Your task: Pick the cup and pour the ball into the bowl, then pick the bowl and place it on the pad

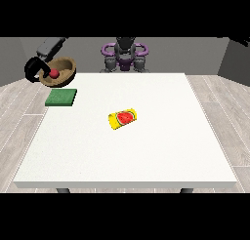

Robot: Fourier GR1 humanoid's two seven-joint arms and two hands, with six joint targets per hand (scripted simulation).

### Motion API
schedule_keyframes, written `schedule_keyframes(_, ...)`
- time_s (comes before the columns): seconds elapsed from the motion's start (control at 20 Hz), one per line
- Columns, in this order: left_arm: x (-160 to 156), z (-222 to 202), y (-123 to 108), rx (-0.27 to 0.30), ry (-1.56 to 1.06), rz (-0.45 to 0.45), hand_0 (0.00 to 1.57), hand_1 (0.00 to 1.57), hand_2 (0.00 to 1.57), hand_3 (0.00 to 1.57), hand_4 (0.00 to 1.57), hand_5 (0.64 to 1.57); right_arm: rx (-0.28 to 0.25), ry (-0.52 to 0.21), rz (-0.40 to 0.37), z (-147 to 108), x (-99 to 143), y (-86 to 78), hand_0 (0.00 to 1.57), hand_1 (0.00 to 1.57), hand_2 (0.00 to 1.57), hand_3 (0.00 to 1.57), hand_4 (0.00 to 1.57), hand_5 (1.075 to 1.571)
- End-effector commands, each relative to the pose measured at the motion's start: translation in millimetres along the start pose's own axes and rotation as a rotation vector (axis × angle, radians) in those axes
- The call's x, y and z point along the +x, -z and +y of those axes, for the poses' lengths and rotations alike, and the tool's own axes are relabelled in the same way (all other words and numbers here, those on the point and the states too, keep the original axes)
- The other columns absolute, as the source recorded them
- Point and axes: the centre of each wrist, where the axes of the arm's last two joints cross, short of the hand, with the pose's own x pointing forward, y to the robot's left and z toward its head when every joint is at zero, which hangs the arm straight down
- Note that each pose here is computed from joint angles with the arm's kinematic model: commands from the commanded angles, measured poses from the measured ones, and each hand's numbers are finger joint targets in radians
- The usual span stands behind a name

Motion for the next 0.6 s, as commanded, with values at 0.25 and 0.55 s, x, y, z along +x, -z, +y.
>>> schedule_keyframes(0.25, 7.5, 7.3, 2.2, 0.005, 0.011, 0.006, 0.00, 0.00, 0.00, 0.00, 1.20, 1.557, 0.025, 0.073, 0.027, 38.8, -25.1, 1.6, 1.57, 1.57, 1.57, 0.55, 1.02, 1.571)
schedule_keyframes(0.55, 23.3, 20.4, -0.5, 0.004, 0.011, -0.006, 0.00, 0.00, 0.00, 0.00, 1.19, 1.561, -0.094, 0.103, 0.103, -14.4, -17.0, 4.6, 1.57, 1.57, 1.57, 1.16, 0.19, 1.557)
